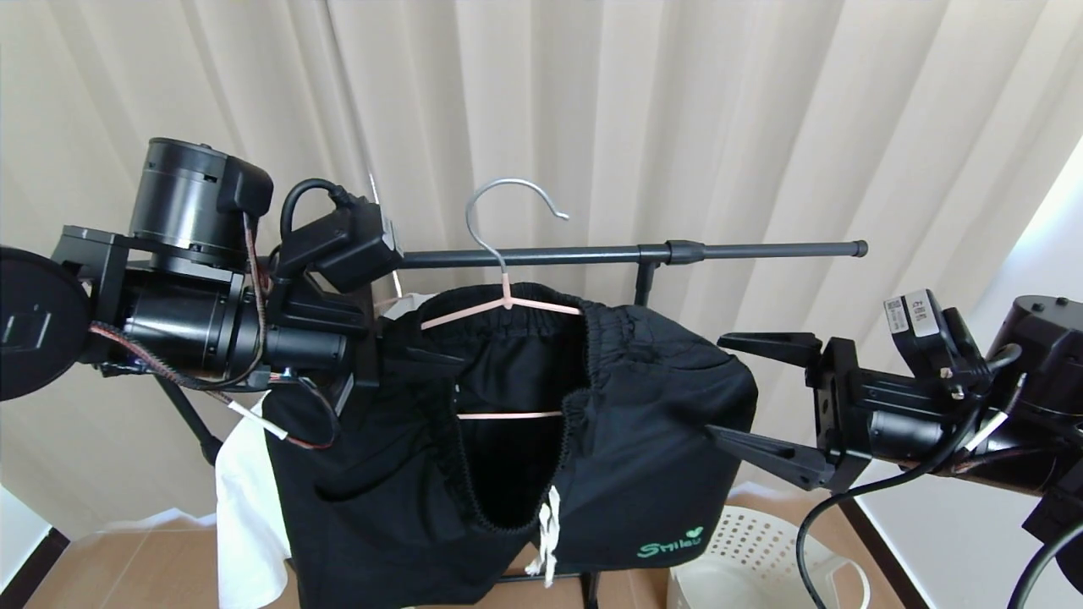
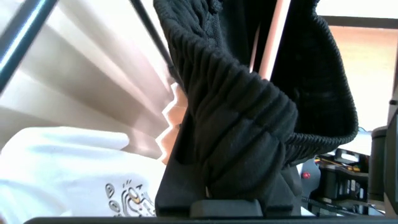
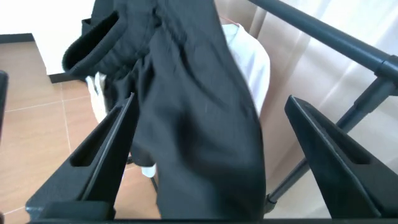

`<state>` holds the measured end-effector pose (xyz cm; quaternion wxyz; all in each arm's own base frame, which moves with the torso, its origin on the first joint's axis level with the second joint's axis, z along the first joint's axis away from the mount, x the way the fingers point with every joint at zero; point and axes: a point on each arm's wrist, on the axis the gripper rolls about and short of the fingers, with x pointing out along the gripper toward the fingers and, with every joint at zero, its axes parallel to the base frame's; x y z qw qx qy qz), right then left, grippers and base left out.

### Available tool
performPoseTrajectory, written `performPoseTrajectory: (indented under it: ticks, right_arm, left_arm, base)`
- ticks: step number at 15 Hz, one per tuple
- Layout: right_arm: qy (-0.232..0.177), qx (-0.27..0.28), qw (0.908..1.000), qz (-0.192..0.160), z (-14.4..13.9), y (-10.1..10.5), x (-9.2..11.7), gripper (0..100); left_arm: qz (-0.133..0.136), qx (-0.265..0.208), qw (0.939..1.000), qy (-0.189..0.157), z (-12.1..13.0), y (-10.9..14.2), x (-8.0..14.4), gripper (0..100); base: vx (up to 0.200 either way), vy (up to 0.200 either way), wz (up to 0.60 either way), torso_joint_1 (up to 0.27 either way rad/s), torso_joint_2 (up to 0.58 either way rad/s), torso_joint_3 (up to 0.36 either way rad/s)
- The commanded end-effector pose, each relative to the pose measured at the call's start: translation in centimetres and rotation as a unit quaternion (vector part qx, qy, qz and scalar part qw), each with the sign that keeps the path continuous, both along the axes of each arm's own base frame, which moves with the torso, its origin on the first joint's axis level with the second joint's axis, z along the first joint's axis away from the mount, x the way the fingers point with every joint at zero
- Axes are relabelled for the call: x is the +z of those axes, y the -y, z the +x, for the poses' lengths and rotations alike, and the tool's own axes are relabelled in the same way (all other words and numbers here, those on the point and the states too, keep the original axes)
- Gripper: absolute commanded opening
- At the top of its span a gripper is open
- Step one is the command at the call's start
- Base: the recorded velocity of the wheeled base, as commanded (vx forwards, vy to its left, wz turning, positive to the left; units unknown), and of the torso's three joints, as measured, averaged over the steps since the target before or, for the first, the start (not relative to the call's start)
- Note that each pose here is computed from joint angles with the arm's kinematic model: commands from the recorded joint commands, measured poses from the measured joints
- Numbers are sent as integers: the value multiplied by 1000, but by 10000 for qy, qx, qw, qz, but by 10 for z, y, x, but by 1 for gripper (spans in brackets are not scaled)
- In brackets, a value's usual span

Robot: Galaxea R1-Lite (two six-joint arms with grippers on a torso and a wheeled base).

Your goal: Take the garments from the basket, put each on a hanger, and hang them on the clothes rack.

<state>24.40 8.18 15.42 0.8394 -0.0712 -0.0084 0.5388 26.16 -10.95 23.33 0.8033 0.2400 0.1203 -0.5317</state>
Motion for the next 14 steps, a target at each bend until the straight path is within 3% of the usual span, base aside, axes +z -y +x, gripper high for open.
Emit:
performPoseTrajectory:
  ticks: [1, 6, 14]
  right_arm:
    - [-73, -44, 10000, -25, 2, 4, -4, 100]
    - [187, 107, 9970, -744, 23, -1, -51, 100]
    - [-32, -25, 9965, -841, 42, -1, -70, 100]
  left_arm:
    - [-35, 56, 10000, 47, -6, -5, 4, 0]
    - [-243, 261, 9993, 133, -13, -13, 6, 0]
    - [-322, 397, 9986, 139, -18, -20, 6, 0]
  base:
    - [0, 0, 0, 0, 0, 0]
    - [0, 0, 0, 0, 0, 0]
    - [0, 0, 0, 0, 0, 0]
